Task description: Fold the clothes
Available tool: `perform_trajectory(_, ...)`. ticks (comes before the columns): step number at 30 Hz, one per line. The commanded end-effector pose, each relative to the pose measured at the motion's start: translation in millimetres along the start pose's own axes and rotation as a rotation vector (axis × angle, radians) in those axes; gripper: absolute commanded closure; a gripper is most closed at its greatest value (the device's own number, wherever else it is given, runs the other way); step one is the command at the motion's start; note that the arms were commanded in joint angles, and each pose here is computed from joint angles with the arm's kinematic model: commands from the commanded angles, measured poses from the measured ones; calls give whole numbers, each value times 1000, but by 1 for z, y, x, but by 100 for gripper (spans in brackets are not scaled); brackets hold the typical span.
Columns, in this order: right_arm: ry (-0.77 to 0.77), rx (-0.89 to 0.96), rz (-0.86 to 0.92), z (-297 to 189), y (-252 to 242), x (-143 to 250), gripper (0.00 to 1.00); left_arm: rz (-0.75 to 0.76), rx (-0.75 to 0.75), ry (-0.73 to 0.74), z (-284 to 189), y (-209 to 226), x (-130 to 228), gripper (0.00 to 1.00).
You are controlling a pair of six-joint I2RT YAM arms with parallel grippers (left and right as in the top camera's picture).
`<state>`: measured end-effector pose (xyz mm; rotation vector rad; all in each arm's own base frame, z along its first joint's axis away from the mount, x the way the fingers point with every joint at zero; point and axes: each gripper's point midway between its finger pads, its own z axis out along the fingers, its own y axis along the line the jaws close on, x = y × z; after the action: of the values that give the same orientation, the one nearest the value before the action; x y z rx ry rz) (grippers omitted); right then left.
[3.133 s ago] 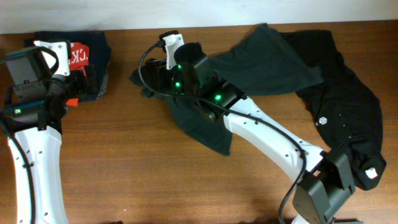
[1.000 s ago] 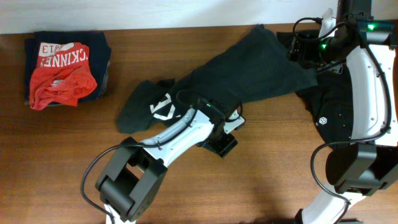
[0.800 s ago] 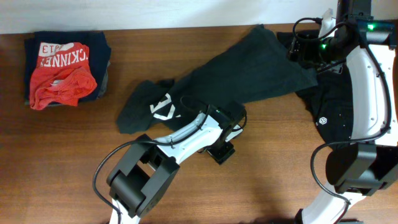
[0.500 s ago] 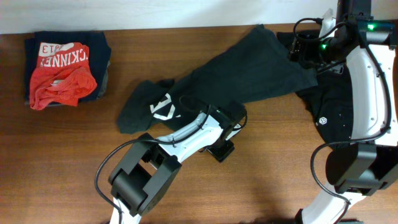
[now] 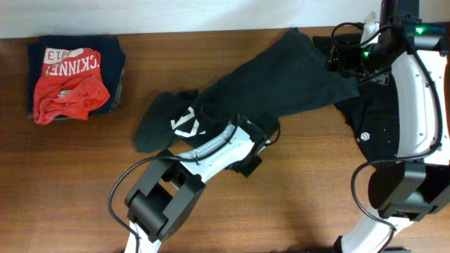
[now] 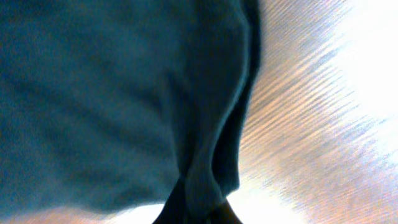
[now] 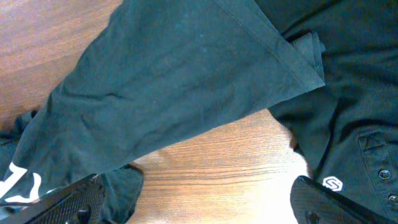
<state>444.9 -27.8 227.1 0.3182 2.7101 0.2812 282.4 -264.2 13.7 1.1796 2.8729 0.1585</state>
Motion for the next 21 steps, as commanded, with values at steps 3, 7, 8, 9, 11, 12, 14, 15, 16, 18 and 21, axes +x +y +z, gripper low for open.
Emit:
perform_trajectory(3, 14, 12, -2, 8, -5, 3, 0, -203, -97, -168, -75, 80, -31, 100)
perform_trajectory(7, 17, 13, 1, 35, -11, 6, 5, -330, -114, -235, -105, 132, -21, 100)
perform_trajectory(8, 16, 13, 7, 39, -12, 7, 5, -345, -117, -238, -108, 138, -18, 100)
perform_trajectory(9, 17, 12, 20, 49, -14, 8, 7, -370, -121, -241, -112, 149, -12, 100)
perform_trajectory(11, 18, 13, 36, 62, -17, 12, 7, -397, -137, -242, -121, 164, -1, 100)
perform_trajectory(12, 18, 12, 37, 70, -19, 14, 7, -417, -158, -241, -127, 173, 6, 100)
perform_trajectory(14, 25, 13, 46, 79, -22, 19, 7, -452, -213, -249, -142, 189, 21, 100)
perform_trajectory(15, 30, 11, 47, 84, -22, 22, 7, -471, -245, -266, -154, 197, 29, 100)
perform_trajectory(16, 33, 10, 47, 85, -23, 23, 7, -480, -260, -281, -161, 201, 32, 100)
perform_trajectory(18, 40, 8, 49, 87, -23, 25, 7, -501, -297, -335, -185, 208, 40, 100)
perform_trajectory(21, 42, -5, 50, 87, -21, 26, 7, -538, -342, -489, -236, 213, 50, 100)
